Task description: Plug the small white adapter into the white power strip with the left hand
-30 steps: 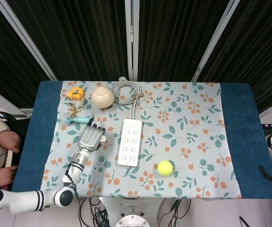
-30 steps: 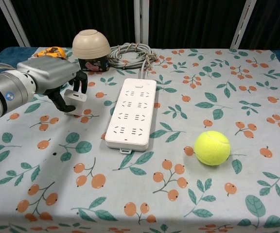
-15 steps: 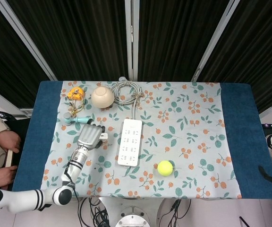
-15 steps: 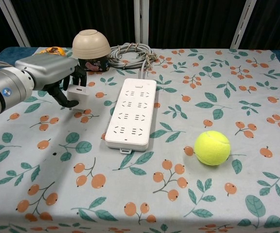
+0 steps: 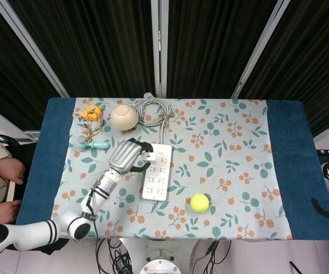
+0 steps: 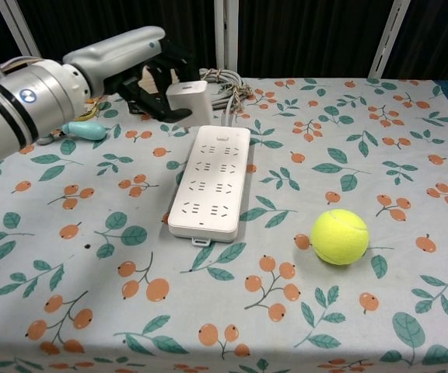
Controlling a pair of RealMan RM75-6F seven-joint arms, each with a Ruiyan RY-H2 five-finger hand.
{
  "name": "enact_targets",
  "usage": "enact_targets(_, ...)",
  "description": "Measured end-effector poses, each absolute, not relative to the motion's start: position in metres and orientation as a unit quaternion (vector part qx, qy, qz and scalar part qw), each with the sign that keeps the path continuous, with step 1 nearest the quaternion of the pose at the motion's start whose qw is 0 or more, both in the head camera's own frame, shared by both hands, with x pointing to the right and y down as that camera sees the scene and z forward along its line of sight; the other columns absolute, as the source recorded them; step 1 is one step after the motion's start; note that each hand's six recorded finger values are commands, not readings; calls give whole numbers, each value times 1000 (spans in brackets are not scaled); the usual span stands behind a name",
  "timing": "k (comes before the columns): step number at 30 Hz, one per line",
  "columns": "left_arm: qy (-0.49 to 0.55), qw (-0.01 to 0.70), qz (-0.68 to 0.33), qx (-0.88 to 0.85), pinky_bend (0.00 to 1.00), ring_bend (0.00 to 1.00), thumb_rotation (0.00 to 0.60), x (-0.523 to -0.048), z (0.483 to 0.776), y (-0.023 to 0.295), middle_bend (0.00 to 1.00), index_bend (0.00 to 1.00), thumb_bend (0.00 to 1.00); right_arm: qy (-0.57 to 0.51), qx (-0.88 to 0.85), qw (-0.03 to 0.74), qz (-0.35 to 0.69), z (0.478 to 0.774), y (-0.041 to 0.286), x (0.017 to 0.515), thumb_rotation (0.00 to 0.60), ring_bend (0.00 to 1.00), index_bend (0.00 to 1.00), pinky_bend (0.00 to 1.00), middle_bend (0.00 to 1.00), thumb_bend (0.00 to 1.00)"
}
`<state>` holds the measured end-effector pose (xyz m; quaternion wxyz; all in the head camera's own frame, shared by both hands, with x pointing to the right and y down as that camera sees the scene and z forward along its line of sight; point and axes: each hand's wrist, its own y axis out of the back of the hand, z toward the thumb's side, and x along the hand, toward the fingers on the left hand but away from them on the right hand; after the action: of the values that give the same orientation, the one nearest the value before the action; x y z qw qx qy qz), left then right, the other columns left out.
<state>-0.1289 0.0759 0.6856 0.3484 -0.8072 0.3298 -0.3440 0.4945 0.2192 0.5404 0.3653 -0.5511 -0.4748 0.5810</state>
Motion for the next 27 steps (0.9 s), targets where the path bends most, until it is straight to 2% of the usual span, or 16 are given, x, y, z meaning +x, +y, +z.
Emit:
enact_targets(8, 302, 367, -330, -815, 379, 501, 600, -102, 703, 87, 683, 640, 475, -473, -550, 363, 585, 541, 218, 496, 600, 0, 2, 70, 160, 154)
enact_targets(17, 296, 350, -358, -814, 378, 501, 600, -104, 725, 97, 680, 640, 474, -472, -552, 362, 584, 542, 218, 495, 600, 0, 1, 70, 160, 155)
enact_targets(27, 296, 347, -367, -811, 377, 501, 600, -108, 727, 100, 679, 640, 472, -473, -550, 363, 584, 541, 219, 495, 600, 0, 1, 70, 160, 155)
